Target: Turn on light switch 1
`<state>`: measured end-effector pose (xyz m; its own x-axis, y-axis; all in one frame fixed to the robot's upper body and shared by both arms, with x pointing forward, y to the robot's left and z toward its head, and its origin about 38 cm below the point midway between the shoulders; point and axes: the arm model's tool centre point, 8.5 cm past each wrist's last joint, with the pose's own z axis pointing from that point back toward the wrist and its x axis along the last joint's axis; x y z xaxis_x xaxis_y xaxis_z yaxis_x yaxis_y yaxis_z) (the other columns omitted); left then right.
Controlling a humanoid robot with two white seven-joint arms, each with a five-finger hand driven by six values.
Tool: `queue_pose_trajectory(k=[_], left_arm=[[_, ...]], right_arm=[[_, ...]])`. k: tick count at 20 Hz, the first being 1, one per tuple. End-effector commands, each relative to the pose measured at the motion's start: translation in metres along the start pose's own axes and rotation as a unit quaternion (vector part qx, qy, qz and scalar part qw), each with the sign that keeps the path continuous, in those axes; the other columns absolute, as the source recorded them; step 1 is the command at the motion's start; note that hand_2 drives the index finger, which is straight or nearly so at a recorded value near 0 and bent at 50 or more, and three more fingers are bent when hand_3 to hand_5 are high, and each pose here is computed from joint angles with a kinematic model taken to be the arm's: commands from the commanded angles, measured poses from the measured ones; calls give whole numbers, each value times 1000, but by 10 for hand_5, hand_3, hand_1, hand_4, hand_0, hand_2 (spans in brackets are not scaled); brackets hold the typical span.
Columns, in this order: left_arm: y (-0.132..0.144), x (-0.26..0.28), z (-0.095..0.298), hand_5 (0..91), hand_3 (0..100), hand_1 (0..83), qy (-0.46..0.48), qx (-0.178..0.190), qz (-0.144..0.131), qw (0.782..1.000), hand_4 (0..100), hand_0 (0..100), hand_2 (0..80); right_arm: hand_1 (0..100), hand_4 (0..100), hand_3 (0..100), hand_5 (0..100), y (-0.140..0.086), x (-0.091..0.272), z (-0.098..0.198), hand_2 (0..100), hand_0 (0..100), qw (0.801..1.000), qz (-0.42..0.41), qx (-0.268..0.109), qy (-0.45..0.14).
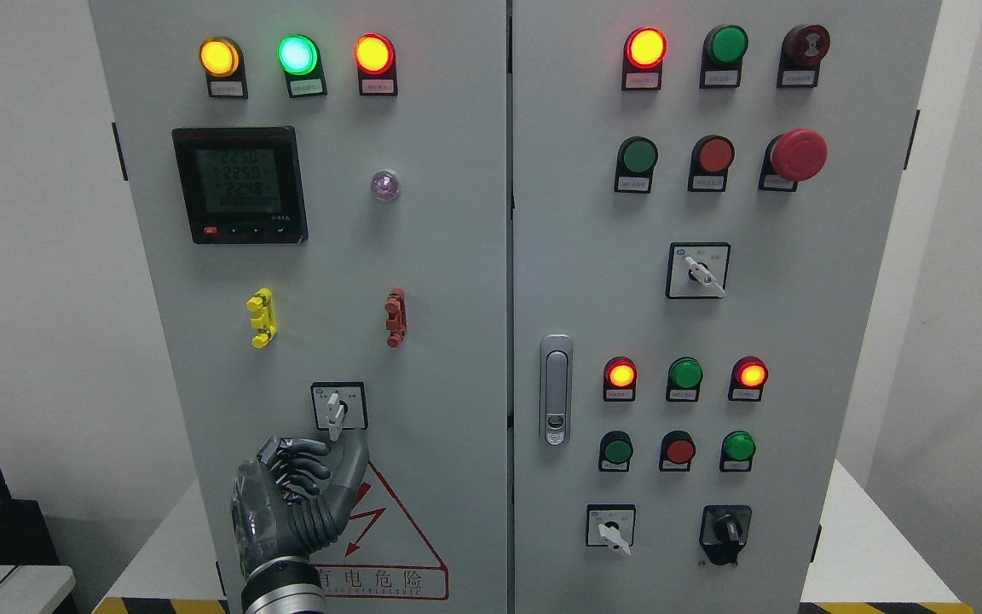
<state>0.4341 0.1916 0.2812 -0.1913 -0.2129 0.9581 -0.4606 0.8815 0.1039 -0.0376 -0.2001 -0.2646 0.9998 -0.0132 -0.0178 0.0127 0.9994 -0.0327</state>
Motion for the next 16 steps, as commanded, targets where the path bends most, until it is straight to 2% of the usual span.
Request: queue_pose_trajectory(k=[1, 16], left_arm=[[-2, 7, -3, 819, 806, 654, -2, 2, 3, 1000, 861, 105, 582], [-1, 12, -7, 820, 803, 650, -5, 6, 4, 1000, 861, 129, 574]], right_arm=[[389, 0, 0, 0, 0, 0, 0, 0, 120, 1000, -4, 0, 0], [389, 0, 0, 0, 0, 0, 0, 0, 120, 1000, -4, 0, 0]])
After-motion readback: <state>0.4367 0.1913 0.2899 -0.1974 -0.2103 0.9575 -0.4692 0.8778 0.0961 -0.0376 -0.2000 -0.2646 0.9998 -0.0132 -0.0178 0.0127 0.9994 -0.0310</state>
